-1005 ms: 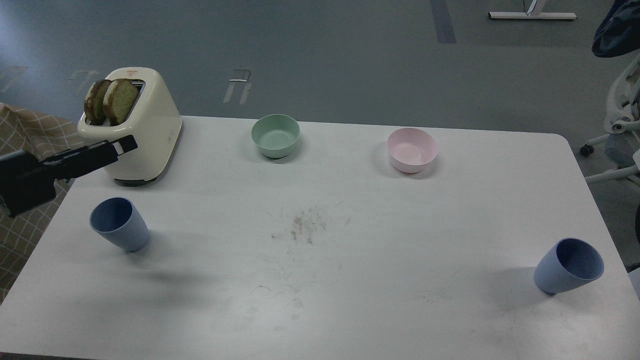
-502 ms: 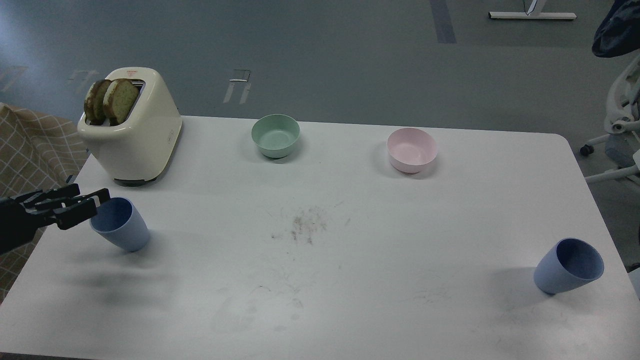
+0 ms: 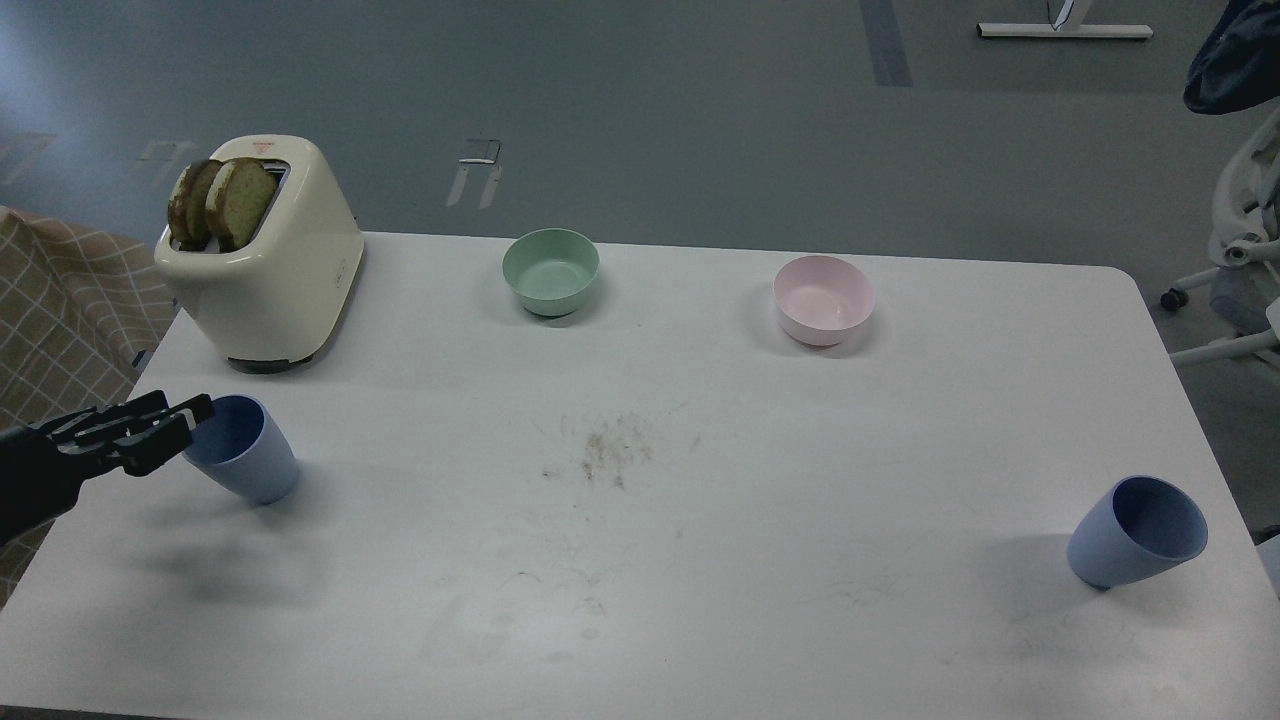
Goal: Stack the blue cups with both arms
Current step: 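Grasp the blue cup with the left gripper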
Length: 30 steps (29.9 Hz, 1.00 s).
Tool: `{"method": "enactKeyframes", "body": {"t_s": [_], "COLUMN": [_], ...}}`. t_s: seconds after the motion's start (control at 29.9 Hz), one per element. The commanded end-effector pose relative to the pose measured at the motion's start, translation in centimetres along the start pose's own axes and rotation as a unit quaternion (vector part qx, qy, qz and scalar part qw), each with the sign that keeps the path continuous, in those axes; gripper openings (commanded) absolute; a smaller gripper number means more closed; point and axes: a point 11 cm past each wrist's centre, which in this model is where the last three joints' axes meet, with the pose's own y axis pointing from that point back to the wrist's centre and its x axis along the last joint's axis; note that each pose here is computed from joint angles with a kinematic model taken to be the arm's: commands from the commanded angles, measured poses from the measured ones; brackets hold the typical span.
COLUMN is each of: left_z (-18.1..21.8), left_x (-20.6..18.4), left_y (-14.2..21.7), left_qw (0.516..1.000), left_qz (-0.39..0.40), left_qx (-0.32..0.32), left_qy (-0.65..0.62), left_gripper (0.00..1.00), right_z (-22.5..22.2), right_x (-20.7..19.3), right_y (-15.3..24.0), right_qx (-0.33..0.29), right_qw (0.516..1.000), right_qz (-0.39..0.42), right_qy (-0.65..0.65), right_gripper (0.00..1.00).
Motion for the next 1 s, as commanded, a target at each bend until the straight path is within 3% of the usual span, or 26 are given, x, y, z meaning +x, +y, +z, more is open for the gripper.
{"method": "enactKeyframes", "body": {"t_s": [0.0, 0.23, 0.3, 0.44, 0.47, 0.77, 0.9, 0.97], "left_z": [0.4, 0.2, -0.3, -0.5, -0.5, -1.2, -1.2, -1.3], "left_x": [-0.7, -1.3, -1.3, -1.8, -2.2, -2.7, -2.5, -2.3], "left_y": [-0.5, -0.6, -0.5, -0.3, -0.3, -0.2, -0.2, -0.2], "left_qw": [1.0, 1.0, 1.0, 1.0, 1.0, 0.999, 1.0, 1.0], "left_qz": [0.002, 0.001, 0.0, -0.009, -0.018, -0.022, -0.021, -0.02], "left_qx": [-0.006, -0.002, 0.004, 0.008, 0.007, 0.019, 0.019, 0.02], "left_qy": [0.011, 0.014, 0.013, 0.011, 0.011, 0.013, 0.012, 0.01], "left_gripper": [0.58, 0.58, 0.52, 0.23, 0.2, 0.17, 0.0, 0.0], "right_z": [-0.1, -0.2, -0.2, -0.2, -0.2, -0.1, -0.1, -0.1], "right_x": [-0.2, 0.1, 0.1, 0.1, 0.1, 0.1, 0.1, 0.1], "right_y": [-0.1, 0.1, 0.1, 0.1, 0.1, 0.2, 0.2, 0.2], "right_qx": [0.001, 0.0, -0.001, 0.0, 0.0, -0.001, -0.001, -0.002], "right_qw": [1.0, 1.0, 1.0, 1.0, 1.0, 1.0, 1.0, 1.0], "right_qz": [-0.003, -0.001, 0.0, -0.001, -0.001, 0.0, 0.0, 0.0], "right_qy": [0.001, 0.004, 0.004, 0.004, 0.003, 0.003, 0.002, 0.002], "right_gripper": [1.0, 1.0, 1.0, 1.0, 1.0, 1.0, 1.0, 1.0]}}
